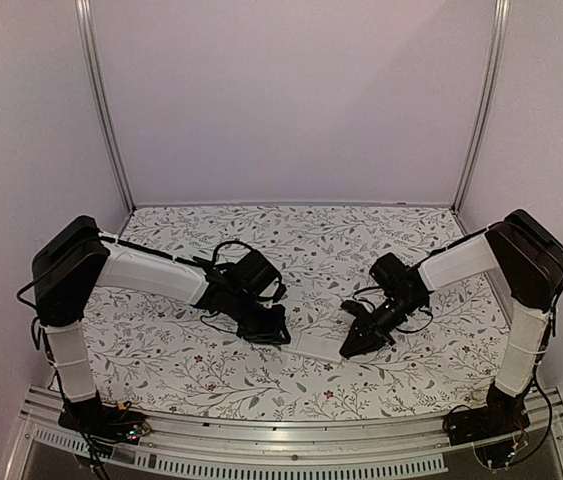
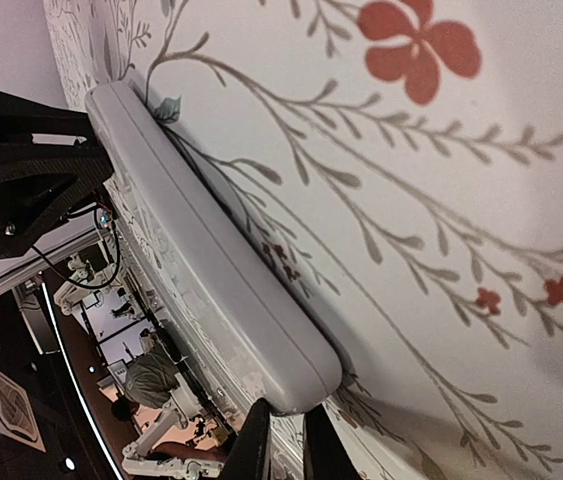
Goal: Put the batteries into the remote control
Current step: Load the battery cover onto the remote control without the battery cover.
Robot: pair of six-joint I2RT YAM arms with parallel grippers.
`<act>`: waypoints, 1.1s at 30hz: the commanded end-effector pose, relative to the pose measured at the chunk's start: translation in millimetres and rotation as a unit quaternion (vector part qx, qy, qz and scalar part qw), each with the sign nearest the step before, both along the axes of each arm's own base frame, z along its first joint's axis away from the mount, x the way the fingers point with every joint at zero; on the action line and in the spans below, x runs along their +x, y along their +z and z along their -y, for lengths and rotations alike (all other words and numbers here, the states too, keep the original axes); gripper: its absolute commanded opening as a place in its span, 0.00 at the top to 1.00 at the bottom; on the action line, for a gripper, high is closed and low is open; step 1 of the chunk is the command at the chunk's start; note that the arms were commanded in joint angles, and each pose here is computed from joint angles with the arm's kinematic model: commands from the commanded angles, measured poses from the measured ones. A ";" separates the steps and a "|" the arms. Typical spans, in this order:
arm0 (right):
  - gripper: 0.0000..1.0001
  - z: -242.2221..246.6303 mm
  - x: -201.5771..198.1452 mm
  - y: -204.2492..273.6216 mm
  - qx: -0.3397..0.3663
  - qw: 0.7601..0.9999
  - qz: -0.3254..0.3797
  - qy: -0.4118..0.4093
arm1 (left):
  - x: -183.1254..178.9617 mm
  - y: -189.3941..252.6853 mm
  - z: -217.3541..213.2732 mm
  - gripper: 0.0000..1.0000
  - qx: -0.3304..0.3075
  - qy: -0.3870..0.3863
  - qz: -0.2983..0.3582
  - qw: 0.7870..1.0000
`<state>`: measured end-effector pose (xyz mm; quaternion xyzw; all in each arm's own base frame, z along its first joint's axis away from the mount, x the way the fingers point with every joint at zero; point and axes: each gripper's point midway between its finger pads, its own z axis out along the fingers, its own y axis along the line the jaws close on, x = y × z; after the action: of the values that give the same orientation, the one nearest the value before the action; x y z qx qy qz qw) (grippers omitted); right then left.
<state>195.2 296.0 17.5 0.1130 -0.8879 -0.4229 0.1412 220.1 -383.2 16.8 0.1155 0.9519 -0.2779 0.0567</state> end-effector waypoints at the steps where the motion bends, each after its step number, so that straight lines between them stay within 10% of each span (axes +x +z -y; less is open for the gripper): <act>1: 0.91 -7.4 26.4 -15.0 -0.022 0.998 0.055 -0.013 | -64.1 -40.0 14.8 0.83 0.011 -0.078 -0.069 0.994; 14: 0.86 3.0 33.5 -15.5 -0.035 0.997 0.058 -0.023 | -39.0 -29.5 -13.0 0.69 0.040 -0.039 -0.043 0.998; 23: 0.61 20.2 34.9 -16.9 -0.059 0.996 0.063 -0.033 | -10.0 -2.3 -31.8 0.64 0.052 -0.012 0.004 0.999; 33: 0.71 18.5 30.3 -11.4 -0.048 0.997 0.058 -0.027 | -5.7 2.1 -25.7 0.67 0.040 -0.015 0.014 0.999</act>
<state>226.9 288.6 19.8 0.1132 -0.9021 -0.4076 0.0849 213.1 -360.0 17.5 0.1298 0.9605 -0.2396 0.0569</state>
